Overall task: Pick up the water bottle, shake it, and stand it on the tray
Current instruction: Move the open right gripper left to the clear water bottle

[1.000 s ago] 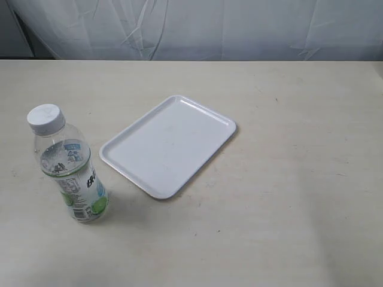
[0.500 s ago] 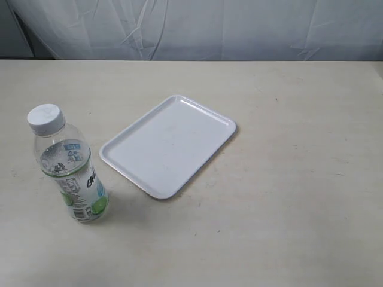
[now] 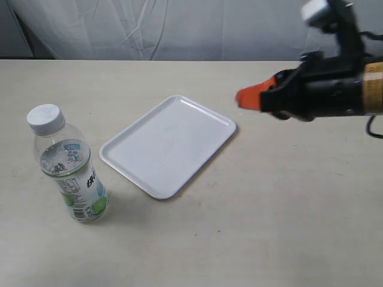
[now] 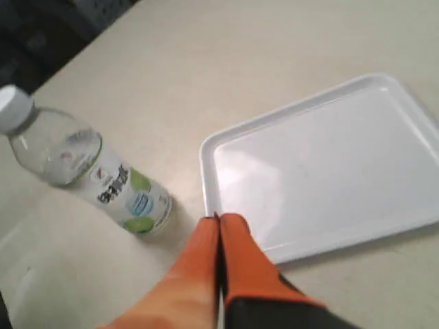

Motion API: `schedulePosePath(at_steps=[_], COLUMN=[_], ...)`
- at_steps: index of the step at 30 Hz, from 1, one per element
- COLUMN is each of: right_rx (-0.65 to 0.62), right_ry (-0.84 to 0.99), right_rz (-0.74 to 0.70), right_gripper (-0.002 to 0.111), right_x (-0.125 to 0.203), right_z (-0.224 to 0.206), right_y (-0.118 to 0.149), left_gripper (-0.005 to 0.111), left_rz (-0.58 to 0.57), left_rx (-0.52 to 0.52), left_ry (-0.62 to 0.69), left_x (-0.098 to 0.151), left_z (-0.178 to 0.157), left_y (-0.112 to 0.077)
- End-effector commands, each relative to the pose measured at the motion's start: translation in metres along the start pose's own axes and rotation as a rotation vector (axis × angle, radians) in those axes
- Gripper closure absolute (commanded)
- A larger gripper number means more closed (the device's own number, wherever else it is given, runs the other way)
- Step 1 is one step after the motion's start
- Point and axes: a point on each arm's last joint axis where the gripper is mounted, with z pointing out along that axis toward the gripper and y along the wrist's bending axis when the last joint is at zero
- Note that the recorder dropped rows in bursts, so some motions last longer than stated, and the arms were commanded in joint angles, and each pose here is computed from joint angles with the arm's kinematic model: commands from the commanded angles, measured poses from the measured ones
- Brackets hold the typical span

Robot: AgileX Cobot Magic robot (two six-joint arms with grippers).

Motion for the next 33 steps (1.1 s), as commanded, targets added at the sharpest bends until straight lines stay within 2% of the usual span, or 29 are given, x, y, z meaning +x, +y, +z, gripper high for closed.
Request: schedulePosePath(at_steps=[1,4,5,7,9,10,11,16,25,33], right_rx=[-0.025,-0.002,-0.017,-0.063,-0.066,-0.048,-0.032,0.036,-0.006,-0.007], right_ry=[0.122,0.175,0.19,0.211,0.208,0.208,0.204,0.179,0.165,0.136], right_rz=[-0.209,-0.298,-0.315,-0.341,-0.368,-0.379,-0.386,-0.39,-0.41,-0.386], right_gripper=[0.109,0.107,0.099,0.072,0.031,0.018,0.014,0.012,0.012,0.012], right_x=[0.01,0.021,0.024,0.026,0.025,0.026,0.026,0.027,0.027,0.018], right_z=[0.062,0.101,0.112,0.131,0.146,0.152,0.155,0.167,0.174,0.178], right_y=[0.033,0.057,0.065,0.078,0.088,0.09,0.091,0.098,0.12,0.123], left_gripper=[0.106,0.106,0.106,0.106,0.106,0.106,0.106,0.106,0.106,0.106], left_rz=[-0.007,-0.007,-0.007,-0.007,-0.007,-0.007,-0.007,-0.007,-0.007,-0.007], left_rx=[0.001,0.001,0.001,0.001,0.001,0.001,0.001,0.001,0.001,0.001], left_ry=[-0.008,-0.008,-0.008,-0.008,-0.008,-0.008,-0.008,-0.008,-0.008,-0.008], left_x=[0.0,0.0,0.0,0.0,0.0,0.0,0.0,0.0,0.0,0.0], left_z=[0.0,0.0,0.0,0.0,0.0,0.0,0.0,0.0,0.0,0.0], left_y=[0.0,0.0,0.0,0.0,0.0,0.0,0.0,0.0,0.0,0.0])
